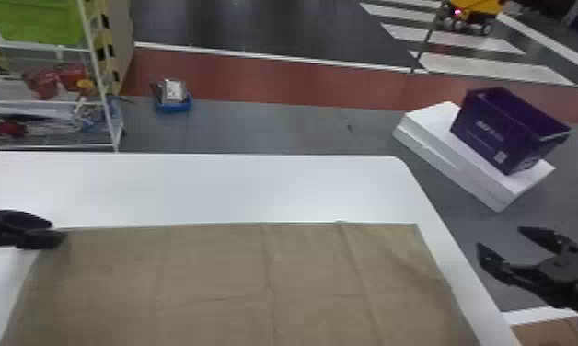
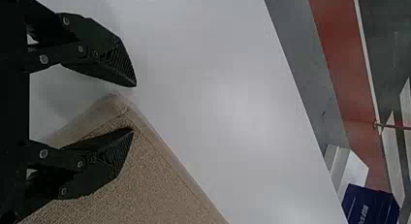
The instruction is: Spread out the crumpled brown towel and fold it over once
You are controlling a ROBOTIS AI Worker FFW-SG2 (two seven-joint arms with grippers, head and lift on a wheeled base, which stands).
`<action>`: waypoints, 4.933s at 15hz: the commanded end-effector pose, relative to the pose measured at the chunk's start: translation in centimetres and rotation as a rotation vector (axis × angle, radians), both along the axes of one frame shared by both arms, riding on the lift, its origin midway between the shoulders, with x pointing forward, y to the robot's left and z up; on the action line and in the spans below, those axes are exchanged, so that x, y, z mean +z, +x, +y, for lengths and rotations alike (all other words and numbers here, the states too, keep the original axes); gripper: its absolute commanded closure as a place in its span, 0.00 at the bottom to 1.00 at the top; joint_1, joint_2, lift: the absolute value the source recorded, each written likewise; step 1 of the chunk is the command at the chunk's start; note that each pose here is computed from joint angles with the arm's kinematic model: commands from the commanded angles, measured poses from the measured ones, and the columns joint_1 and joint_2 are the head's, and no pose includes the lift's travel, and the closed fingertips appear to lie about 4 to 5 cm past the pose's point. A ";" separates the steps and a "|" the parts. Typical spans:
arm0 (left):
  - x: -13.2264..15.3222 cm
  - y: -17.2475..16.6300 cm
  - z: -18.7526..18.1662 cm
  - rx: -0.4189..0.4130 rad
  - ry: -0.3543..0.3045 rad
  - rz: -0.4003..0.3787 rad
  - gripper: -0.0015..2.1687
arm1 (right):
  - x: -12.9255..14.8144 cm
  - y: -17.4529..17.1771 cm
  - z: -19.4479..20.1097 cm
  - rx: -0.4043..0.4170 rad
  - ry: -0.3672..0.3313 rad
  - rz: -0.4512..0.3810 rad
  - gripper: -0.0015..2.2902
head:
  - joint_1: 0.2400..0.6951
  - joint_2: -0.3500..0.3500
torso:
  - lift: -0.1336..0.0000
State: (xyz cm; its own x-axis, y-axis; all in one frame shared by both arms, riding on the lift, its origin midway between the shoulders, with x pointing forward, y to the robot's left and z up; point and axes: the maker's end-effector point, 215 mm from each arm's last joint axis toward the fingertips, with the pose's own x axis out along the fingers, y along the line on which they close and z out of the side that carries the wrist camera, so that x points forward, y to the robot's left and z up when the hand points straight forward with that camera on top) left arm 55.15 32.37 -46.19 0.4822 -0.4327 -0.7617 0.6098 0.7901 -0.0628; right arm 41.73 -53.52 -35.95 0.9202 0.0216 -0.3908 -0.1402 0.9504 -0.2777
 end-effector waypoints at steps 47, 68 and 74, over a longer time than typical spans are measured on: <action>2.8 -3.8 2.2 -0.062 -0.003 -0.120 0.66 | -5.5 10.7 8.8 0.221 0.060 -0.032 0.46 | 1.00 0.32 | 0.08; 11.2 -8.5 7.6 -0.147 0.076 -0.447 0.66 | 1.6 -0.2 11.6 0.611 -0.155 -0.042 0.46 | 1.00 0.47 | 0.08; 8.2 -15.3 8.7 -0.290 0.162 -0.477 0.66 | -3.5 -7.1 15.8 0.799 -0.192 0.037 0.46 | 1.00 0.50 | 0.08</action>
